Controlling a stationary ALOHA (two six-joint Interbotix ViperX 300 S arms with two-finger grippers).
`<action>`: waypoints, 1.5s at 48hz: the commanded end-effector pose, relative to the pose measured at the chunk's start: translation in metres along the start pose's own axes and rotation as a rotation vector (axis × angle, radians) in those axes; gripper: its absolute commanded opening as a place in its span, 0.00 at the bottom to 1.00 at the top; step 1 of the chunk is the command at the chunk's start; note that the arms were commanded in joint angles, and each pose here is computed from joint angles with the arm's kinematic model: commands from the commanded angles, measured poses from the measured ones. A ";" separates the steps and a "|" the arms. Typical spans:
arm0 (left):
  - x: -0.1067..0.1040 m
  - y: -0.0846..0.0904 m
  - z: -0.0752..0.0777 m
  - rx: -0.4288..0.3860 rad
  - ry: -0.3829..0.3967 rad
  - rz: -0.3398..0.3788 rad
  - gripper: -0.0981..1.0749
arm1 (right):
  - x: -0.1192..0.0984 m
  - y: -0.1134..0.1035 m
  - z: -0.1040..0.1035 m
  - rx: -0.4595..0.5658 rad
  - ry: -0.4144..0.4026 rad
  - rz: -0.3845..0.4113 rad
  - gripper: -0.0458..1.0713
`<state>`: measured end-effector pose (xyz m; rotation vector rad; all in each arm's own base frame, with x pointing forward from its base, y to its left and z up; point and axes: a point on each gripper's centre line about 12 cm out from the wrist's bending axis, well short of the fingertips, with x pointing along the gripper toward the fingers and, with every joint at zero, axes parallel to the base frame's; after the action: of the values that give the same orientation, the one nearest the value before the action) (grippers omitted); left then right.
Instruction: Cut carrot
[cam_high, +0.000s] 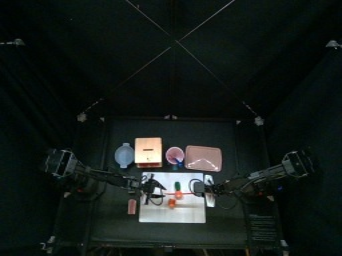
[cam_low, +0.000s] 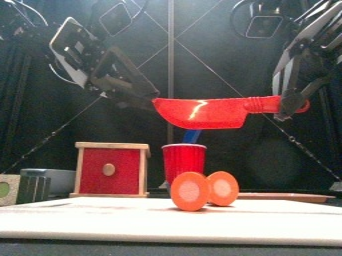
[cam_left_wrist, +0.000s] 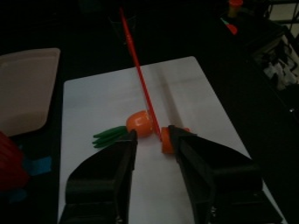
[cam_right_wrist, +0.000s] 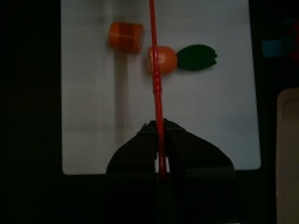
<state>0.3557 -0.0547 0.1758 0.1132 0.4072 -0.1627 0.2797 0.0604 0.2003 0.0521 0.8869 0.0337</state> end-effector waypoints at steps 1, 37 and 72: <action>-0.003 0.002 0.013 -0.004 -0.059 0.010 0.76 | -0.012 -0.001 0.009 0.011 -0.034 0.002 0.26; -0.013 0.004 0.004 -0.021 -0.189 0.038 0.76 | -0.053 -0.019 -0.065 1.112 0.206 -0.134 0.27; -0.017 0.001 0.001 0.026 -0.184 0.014 0.76 | -0.014 -0.005 -0.081 1.521 0.118 0.044 0.65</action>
<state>0.3388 -0.0516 0.1750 0.1242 0.2538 -0.1629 0.1994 0.0542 0.1543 1.4889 0.8642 -0.6367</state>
